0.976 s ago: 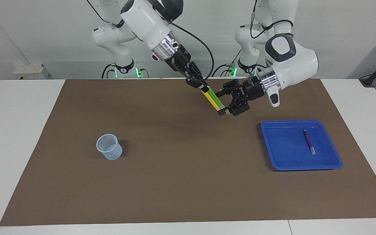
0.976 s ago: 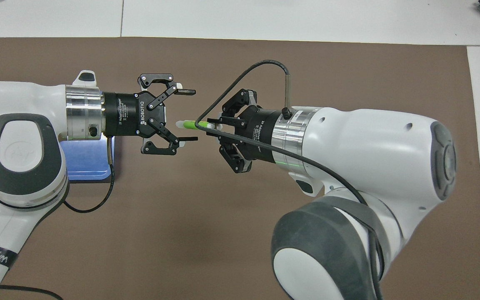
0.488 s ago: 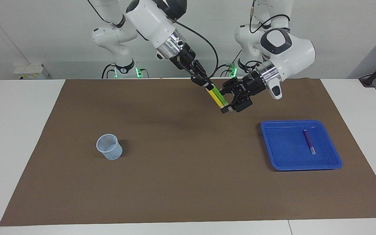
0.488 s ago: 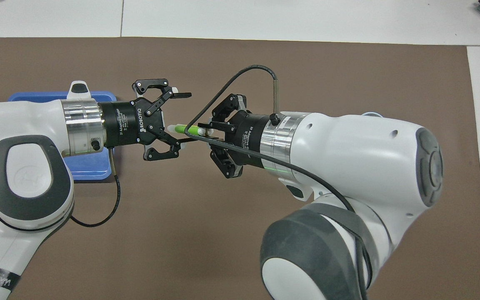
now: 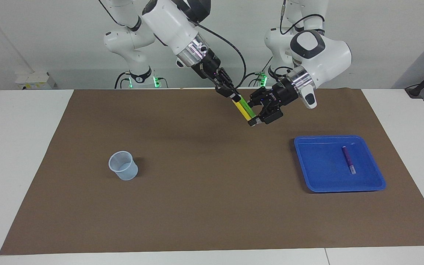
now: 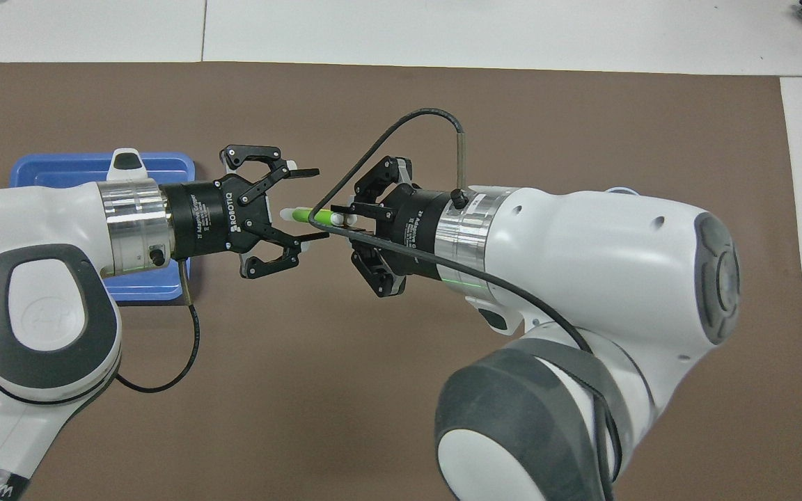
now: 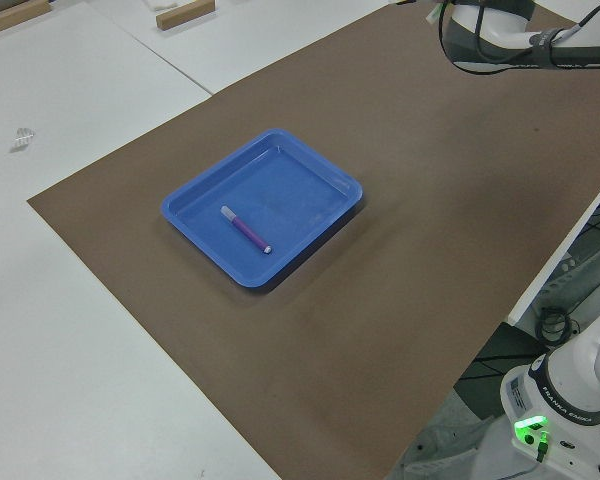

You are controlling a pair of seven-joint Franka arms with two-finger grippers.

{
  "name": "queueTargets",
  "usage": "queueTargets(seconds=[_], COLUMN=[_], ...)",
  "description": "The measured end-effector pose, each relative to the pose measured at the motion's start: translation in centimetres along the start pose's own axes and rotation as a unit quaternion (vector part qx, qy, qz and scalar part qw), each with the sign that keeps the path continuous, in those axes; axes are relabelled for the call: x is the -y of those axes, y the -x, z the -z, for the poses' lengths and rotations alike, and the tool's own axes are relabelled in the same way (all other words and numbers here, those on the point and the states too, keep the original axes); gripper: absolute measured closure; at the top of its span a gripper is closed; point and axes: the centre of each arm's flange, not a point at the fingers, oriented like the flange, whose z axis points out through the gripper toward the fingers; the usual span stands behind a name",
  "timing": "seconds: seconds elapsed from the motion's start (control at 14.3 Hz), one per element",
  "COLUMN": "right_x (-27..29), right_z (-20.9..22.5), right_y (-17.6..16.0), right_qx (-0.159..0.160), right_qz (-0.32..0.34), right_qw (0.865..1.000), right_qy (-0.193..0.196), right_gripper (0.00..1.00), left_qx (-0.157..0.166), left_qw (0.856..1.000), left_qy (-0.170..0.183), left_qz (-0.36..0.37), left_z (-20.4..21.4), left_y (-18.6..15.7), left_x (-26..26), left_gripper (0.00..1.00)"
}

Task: Right arm passes pens to left for tray arrangement
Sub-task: 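Bring the pen to the left gripper while the left gripper reaches it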

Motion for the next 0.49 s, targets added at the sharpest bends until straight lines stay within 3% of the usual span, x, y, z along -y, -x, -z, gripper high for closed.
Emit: queueTargets(seconds=[0.07,0.42,0.49], right_x=[0.0,0.0,0.0], right_z=[0.0,-0.01,-0.01], right_y=[0.0,0.0,-0.01], right_qx=[0.0,0.0,0.0], right_qz=[0.0,0.0,0.0], right_qw=[1.0,1.0,1.0], right_qy=[0.0,0.0,0.0], right_gripper=[0.81,0.81,0.81], left_qx=[-0.001,-0.005,-0.005], left_qw=[1.0,1.0,1.0], left_qy=[0.0,0.001,0.001], left_qz=[0.0,0.001,0.001], left_z=[0.16,0.44,0.43], left_y=[0.0,-0.16,-0.19], left_x=[0.27,0.96,0.98], left_gripper=[0.31,0.48,0.56])
